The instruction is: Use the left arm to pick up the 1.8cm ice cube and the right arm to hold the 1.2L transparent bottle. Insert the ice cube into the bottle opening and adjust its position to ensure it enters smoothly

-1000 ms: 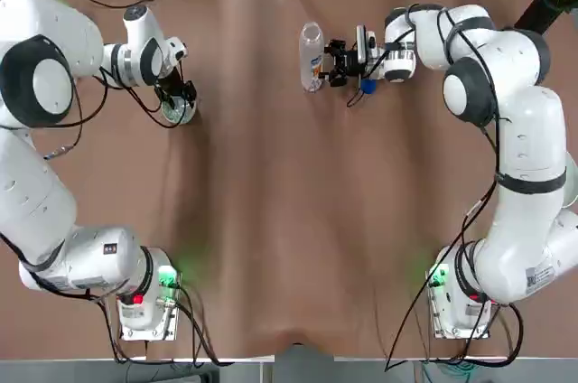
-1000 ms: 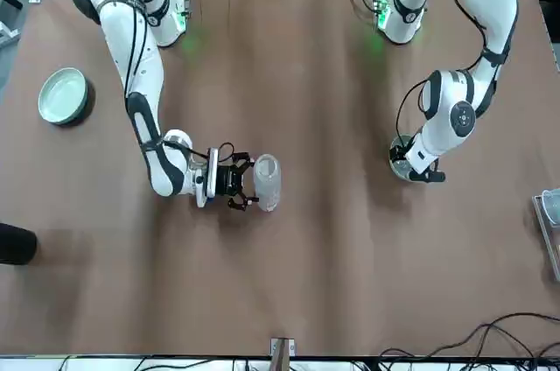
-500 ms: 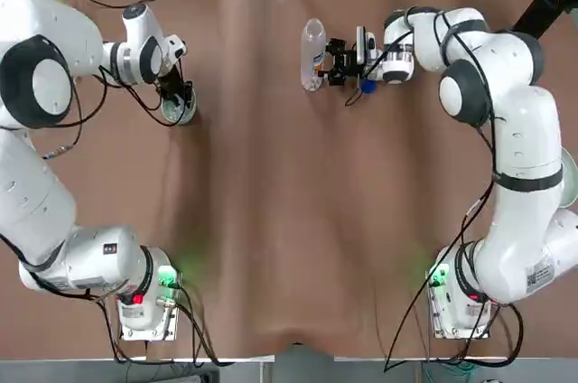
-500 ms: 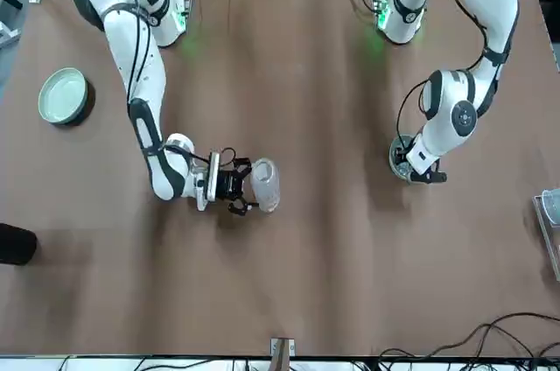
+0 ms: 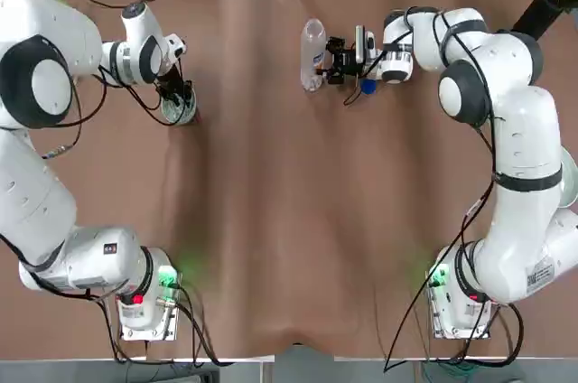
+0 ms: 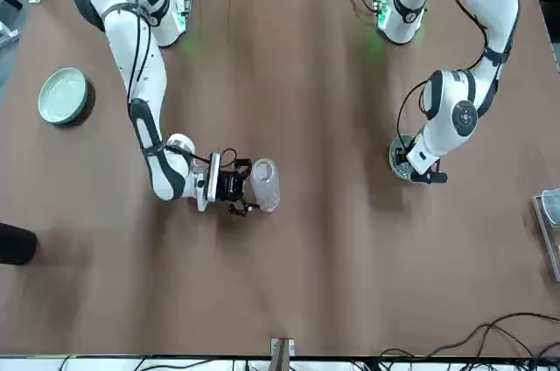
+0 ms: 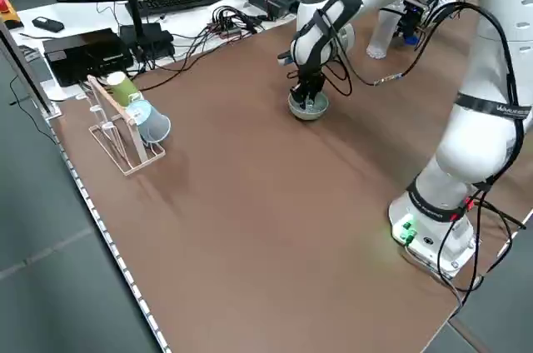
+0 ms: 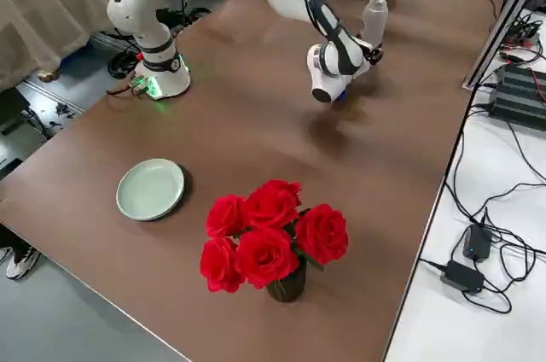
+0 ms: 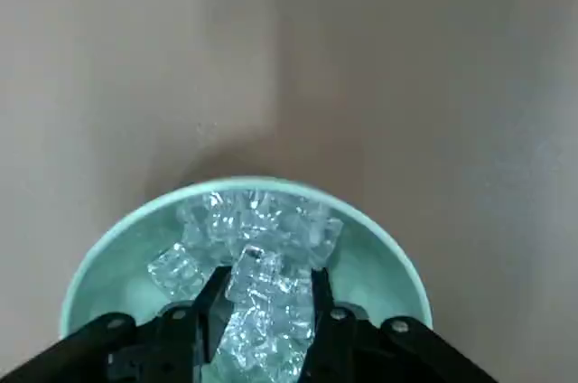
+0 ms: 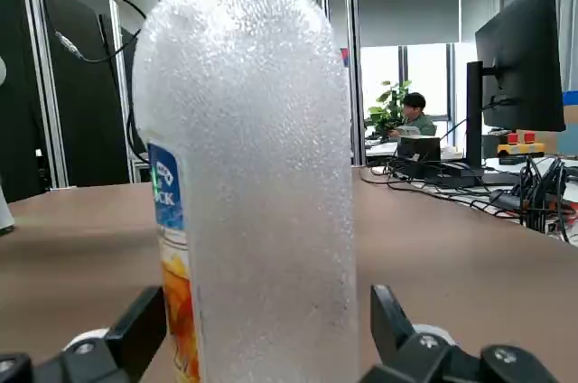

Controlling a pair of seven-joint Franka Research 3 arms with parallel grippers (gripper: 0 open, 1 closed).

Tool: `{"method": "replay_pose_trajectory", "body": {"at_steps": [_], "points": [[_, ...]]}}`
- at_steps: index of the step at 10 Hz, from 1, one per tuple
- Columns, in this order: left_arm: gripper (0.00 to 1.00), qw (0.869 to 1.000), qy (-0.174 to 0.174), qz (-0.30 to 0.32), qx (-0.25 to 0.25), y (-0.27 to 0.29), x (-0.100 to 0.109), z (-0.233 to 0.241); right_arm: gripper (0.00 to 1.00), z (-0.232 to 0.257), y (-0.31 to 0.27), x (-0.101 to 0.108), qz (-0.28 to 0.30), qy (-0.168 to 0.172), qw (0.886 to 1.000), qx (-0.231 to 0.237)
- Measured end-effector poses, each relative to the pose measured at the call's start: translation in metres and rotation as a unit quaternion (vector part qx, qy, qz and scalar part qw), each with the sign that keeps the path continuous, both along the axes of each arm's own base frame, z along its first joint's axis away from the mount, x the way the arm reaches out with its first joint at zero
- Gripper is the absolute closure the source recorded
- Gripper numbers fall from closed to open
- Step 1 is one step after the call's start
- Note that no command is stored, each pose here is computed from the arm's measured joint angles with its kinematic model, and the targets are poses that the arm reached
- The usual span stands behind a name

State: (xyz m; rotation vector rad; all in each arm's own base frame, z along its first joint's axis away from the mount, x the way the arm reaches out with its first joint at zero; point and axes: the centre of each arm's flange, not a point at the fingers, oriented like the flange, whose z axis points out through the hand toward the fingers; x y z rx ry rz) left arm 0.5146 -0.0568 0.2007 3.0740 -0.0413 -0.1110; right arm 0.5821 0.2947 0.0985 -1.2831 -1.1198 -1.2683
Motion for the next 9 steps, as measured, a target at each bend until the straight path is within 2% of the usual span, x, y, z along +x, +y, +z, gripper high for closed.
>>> {"method": "replay_pose_trajectory", "body": {"at_steps": [4,6,9], "points": [[0.6,1.0,-0.004,0.004,0.004,0.006,0.004,0.032,0.0,0.0,0.002,-0.001,-0.002,0.001,1.0,0.002],[0.6,1.0,-0.018,0.003,0.007,0.006,0.009,0.058,0.0,0.0,0.002,0.0,-0.002,0.0,1.0,0.002],[0.6,1.0,-0.002,-0.001,0.009,-0.002,0.027,0.109,0.0,0.0,0.002,0.0,-0.002,0.0,1.0,0.002]]}}
